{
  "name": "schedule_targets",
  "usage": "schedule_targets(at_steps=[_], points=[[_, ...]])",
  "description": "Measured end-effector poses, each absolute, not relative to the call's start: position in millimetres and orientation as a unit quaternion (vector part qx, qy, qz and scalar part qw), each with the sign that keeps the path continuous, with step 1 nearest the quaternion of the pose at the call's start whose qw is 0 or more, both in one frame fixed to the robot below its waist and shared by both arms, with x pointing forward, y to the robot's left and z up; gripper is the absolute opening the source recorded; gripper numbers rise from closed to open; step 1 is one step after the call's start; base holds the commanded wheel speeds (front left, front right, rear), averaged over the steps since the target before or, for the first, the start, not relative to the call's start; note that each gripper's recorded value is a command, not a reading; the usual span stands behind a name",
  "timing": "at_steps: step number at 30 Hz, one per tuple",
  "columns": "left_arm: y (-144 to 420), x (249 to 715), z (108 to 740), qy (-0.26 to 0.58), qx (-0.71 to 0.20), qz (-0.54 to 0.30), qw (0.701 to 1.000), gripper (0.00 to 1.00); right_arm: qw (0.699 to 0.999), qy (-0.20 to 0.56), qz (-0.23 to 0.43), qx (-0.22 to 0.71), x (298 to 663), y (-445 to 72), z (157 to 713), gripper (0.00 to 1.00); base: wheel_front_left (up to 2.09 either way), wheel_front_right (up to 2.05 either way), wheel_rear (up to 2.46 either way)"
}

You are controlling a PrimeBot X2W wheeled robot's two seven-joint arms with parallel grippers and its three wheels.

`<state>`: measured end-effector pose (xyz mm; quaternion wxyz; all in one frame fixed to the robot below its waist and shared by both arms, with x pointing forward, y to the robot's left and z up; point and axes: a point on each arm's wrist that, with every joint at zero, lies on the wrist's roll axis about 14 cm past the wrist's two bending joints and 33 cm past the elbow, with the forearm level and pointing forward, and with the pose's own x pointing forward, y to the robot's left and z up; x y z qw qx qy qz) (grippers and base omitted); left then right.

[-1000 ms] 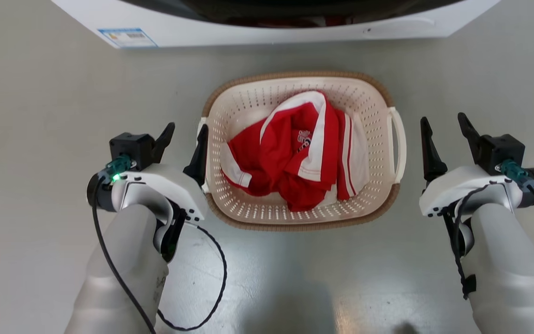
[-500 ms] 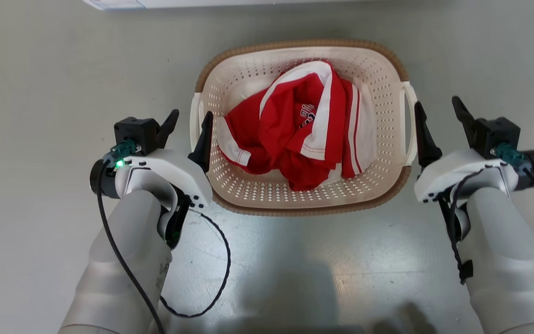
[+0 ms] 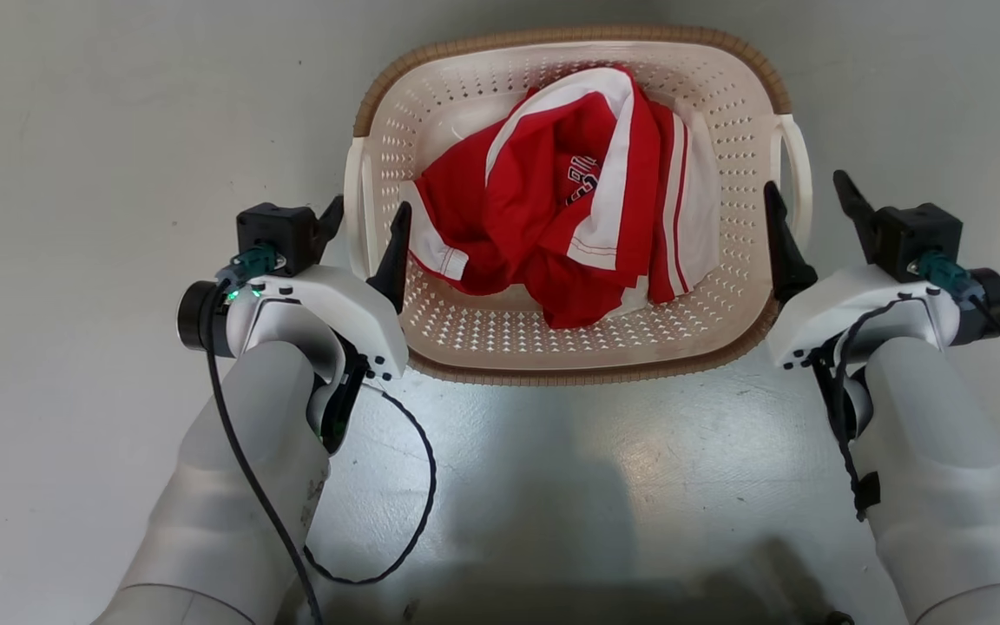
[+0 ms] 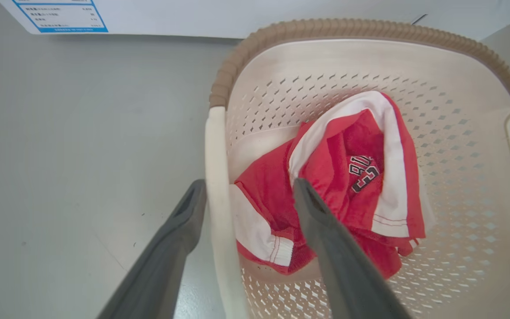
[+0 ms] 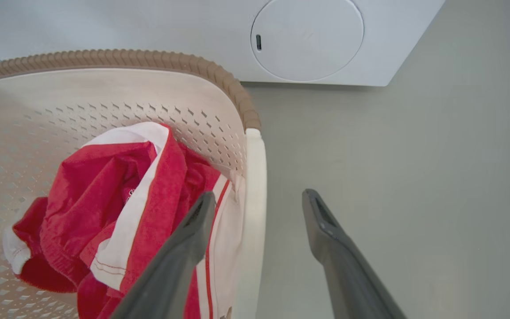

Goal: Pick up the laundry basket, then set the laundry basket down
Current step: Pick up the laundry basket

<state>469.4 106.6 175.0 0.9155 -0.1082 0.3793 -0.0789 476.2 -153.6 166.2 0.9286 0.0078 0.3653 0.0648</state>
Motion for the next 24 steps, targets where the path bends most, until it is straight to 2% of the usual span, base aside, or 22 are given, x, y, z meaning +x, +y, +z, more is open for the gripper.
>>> schedule_targets(at_steps=[15, 24], points=[[105, 467, 165, 0.403, -0.083, -0.094, 0.907, 1.0, 0.911, 0.406, 0.071, 0.021, 461, -145, 148, 1.0, 0.0, 0.0, 0.0], [102, 469, 159, 0.415, -0.075, -0.103, 0.901, 1.0, 0.909, 0.41, 0.079, 0.02, 471, -140, 144, 1.0, 0.0, 0.0, 0.0]])
